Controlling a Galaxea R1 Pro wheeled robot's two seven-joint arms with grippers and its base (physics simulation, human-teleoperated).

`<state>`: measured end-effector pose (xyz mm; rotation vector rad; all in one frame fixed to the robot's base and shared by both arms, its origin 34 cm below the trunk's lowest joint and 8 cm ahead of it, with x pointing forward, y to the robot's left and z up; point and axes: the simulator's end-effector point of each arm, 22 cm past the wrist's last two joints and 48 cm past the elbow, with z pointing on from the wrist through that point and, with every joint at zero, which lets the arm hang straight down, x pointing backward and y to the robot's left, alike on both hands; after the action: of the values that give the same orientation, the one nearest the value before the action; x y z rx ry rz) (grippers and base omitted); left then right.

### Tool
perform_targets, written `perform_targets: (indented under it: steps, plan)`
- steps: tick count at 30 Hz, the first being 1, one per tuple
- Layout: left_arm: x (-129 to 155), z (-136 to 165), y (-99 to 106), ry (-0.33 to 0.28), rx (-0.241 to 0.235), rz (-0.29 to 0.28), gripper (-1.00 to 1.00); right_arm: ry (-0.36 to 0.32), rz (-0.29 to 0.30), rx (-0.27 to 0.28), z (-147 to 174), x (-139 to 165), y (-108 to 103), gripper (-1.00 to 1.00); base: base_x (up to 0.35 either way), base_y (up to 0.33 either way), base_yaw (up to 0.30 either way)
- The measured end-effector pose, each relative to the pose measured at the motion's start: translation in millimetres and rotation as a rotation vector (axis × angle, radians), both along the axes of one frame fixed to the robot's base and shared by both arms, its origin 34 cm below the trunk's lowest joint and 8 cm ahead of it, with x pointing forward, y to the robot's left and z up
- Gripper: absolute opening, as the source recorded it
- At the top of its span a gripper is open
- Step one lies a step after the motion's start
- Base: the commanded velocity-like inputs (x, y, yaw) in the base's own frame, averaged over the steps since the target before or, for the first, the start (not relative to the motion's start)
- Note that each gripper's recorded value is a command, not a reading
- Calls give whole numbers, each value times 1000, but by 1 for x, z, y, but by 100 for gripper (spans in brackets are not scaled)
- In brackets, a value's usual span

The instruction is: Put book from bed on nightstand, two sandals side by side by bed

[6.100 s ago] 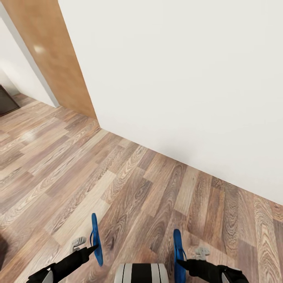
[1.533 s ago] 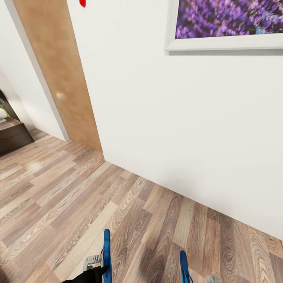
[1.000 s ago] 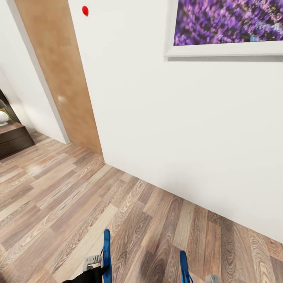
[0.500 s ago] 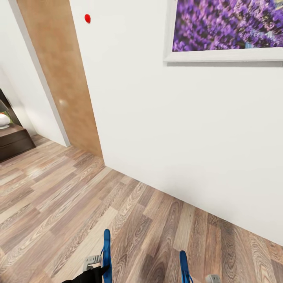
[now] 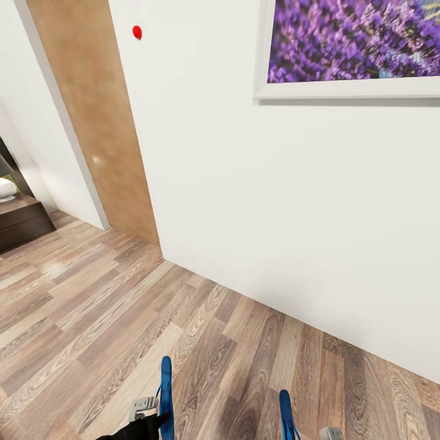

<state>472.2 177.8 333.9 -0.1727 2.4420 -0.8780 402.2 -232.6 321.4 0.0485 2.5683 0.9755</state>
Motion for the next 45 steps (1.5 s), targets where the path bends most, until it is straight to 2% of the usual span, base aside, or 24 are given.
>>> perform_targets:
  steps: [27,45]
  plan:
    - [6,9,0,-24,0,-1,-100,-25,2,0,7,7,0,-100,0,0,5]
    - [6,9,-1,-23,1,-3,-100,-24,1,0,7,7,0,-100,0,0,238]
